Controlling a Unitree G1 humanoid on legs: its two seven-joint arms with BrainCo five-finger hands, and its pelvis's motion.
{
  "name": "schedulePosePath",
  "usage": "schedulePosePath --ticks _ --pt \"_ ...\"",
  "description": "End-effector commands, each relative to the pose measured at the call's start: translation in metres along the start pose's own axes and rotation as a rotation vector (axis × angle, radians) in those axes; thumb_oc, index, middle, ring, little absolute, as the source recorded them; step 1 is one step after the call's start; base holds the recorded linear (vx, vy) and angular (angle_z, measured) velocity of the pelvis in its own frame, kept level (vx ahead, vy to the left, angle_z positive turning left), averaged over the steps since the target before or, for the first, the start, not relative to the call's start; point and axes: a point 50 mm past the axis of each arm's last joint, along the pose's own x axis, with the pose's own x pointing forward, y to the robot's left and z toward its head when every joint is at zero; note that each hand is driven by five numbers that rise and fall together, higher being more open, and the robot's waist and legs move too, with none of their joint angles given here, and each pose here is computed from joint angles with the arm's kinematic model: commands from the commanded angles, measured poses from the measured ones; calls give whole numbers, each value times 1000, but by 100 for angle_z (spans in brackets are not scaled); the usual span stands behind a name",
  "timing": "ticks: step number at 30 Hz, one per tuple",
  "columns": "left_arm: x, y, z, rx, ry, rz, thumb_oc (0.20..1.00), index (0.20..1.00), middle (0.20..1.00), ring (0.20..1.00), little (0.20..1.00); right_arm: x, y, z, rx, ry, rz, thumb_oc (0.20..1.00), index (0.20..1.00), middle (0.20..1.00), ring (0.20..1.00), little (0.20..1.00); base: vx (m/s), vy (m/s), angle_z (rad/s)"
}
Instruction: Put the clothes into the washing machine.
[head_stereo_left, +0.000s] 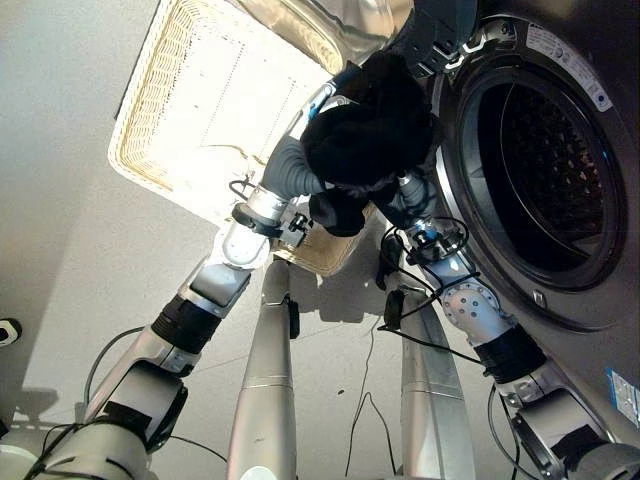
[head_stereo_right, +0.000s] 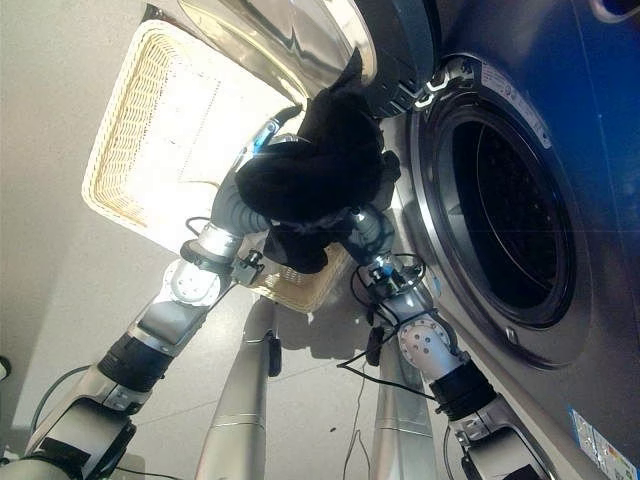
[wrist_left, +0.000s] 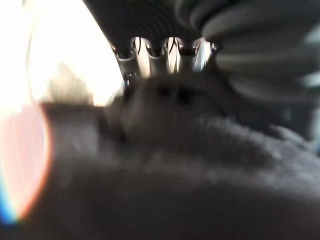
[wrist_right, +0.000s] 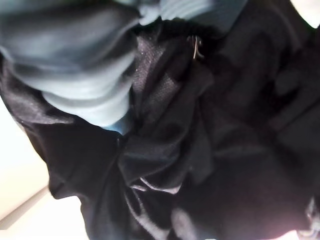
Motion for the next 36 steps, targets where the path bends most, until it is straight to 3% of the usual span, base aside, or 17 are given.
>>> schedulePosePath --ticks 1,7,15,25,33,36 --pt "8 23 1 216 -108 298 1000 1000 1000 1000 1000 20 52 11 43 -125 285 200 200 200 200 200 -3 -46 2" --pt "5 26 -1 437 -159 411 1000 1000 1000 1000 1000 24 55 14 57 -155 280 200 200 200 200 200 0 -6 0" --pt "9 27 -14 551 -87 364 1000 1000 1000 1000 1000 24 55 22 54 -229 271 200 200 200 200 200 0 0 0" --pt "1 34 -35 475 71 355 1000 1000 1000 1000 1000 20 46 43 -15 -322 259 200 200 200 200 200 0 0 0" --pt "-3 36 -48 469 154 262 1000 1000 1000 1000 1000 13 37 63 -74 -410 222 200 200 200 200 200 0 0 0" --pt "-2 31 -52 403 190 158 1000 1000 1000 1000 1000 13 35 67 -87 -435 190 200 200 200 200 200 -3 10 0"
